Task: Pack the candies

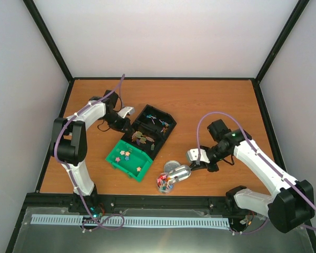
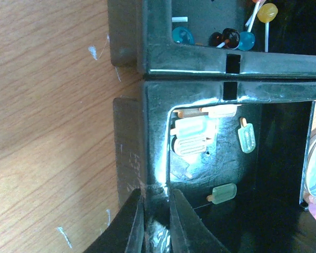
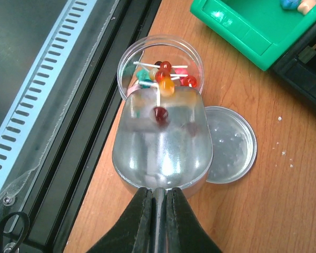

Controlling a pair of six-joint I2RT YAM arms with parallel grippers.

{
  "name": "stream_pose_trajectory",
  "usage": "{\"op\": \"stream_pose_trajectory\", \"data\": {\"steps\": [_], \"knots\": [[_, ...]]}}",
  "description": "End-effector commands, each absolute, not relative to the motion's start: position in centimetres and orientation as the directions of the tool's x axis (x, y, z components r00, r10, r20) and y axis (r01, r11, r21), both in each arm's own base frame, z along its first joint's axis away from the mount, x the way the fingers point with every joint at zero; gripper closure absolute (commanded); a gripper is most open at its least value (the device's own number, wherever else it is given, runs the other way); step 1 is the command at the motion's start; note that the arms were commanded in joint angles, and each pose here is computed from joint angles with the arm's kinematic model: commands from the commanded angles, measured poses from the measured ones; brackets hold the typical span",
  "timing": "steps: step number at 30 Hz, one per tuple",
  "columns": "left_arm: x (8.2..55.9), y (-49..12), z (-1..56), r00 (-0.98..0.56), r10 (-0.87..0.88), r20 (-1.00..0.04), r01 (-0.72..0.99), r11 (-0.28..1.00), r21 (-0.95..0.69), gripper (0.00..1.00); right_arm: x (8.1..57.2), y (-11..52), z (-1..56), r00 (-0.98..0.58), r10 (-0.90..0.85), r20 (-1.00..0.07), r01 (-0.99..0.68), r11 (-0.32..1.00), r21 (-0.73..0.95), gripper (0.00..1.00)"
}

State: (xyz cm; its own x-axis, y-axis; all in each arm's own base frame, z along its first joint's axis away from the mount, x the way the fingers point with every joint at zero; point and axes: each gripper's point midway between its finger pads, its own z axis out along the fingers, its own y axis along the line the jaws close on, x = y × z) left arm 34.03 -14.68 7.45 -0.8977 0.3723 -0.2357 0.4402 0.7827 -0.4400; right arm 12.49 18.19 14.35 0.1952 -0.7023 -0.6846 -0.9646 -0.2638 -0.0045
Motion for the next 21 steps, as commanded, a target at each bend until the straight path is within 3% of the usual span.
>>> {"op": "stream_pose_trajectory", "data": {"steps": [1, 13, 21], "knots": [[34.7, -14.9, 8.9, -0.889, 0.355, -0.29, 0.453, 0.775, -0.441, 0.99, 12.6, 18.0, 14.6, 0.214, -0.738, -0.64, -0.965, -0.26, -0.023, 0.97], [34.9, -14.2, 9.1, -0.886, 0.355, -0.297, 0.453, 0.797, -0.4, 0.99, 13.4, 18.6, 16.5, 0.219, -0.756, -0.617, -0.972, -0.227, -0.067, 0.97], [37.2, -11.7, 8.8, -0.908, 0.281, -0.309, 0.381, 0.861, -0.337, 0.99, 19.3, 21.0, 19.5, 0.039, -0.706, -0.708, -0.997, 0.021, -0.076, 0.97]]}}
